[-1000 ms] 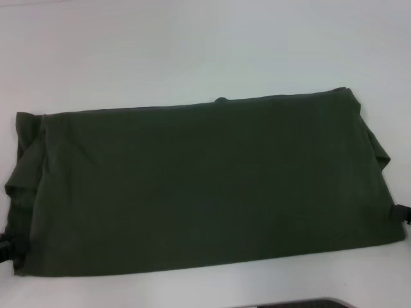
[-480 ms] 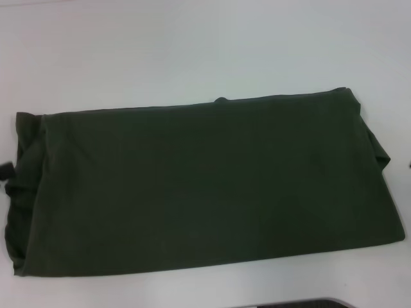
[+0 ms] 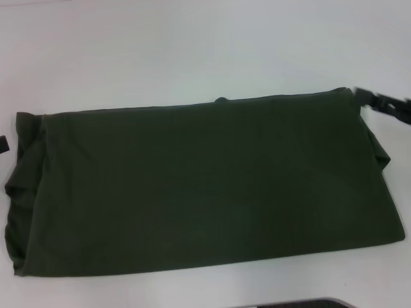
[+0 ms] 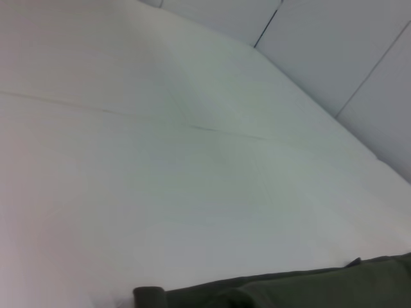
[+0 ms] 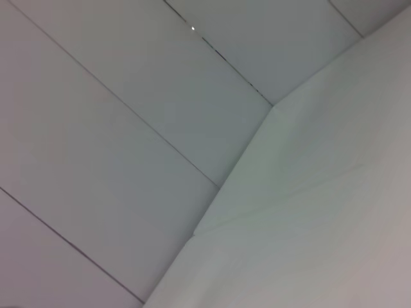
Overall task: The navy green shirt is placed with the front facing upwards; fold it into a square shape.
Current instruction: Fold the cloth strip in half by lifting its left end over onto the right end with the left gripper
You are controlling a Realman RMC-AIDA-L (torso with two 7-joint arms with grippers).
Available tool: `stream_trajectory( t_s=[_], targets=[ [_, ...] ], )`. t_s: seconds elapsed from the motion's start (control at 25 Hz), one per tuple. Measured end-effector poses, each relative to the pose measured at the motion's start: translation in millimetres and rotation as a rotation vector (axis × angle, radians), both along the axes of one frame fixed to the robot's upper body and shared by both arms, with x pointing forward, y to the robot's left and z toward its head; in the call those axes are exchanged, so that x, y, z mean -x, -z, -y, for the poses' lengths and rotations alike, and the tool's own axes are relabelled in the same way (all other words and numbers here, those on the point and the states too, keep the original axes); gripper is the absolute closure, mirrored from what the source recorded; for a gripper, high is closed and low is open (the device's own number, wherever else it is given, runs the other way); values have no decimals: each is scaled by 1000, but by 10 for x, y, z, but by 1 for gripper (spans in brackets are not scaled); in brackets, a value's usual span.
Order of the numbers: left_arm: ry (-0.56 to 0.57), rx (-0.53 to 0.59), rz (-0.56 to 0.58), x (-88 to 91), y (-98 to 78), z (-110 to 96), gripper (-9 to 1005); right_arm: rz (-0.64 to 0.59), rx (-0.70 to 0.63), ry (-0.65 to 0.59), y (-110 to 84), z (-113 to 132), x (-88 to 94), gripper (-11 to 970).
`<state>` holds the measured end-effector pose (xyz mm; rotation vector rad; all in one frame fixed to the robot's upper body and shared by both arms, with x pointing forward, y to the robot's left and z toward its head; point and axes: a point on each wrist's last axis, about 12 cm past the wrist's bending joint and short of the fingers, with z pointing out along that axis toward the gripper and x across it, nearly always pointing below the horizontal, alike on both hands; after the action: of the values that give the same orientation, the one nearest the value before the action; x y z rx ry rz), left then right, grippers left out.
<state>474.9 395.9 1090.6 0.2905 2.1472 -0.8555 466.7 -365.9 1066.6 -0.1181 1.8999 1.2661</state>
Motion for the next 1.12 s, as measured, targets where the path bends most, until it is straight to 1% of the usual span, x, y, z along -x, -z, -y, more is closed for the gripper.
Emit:
stream_trajectory(
  t_s=[0.04, 0.16, 0.2, 0.32, 0.4, 0.56, 0.88, 1.12],
  targets=[
    [-1, -4, -1, -7, -1, -3, 128, 6, 8, -2, -7, -54, -89, 260],
    [0, -14, 0, -41, -13, -5, 129, 14, 17, -2, -17, -181, -277, 211],
    [2, -17, 0, -53, -17, -3, 129, 14, 16, -3, -23, -219, -331, 181],
    [8, -31, -3, -86, -30, 0, 129, -1, 3, -11, -55, -291, -447, 91],
    [16, -43, -11, -109, -44, -4, 129, -6, -5, -15, -80, -308, -486, 31],
    [18, -54, -30, -141, -49, -4, 130, -13, 5, -5, -91, -313, -543, 34],
    [20, -53, -62, -186, -38, 26, 130, -64, 105, 29, 18, -326, -643, 35],
    [31, -74, -101, -182, 2, 44, 131, -86, 120, 34, 41, -330, -660, 36]
  ],
)
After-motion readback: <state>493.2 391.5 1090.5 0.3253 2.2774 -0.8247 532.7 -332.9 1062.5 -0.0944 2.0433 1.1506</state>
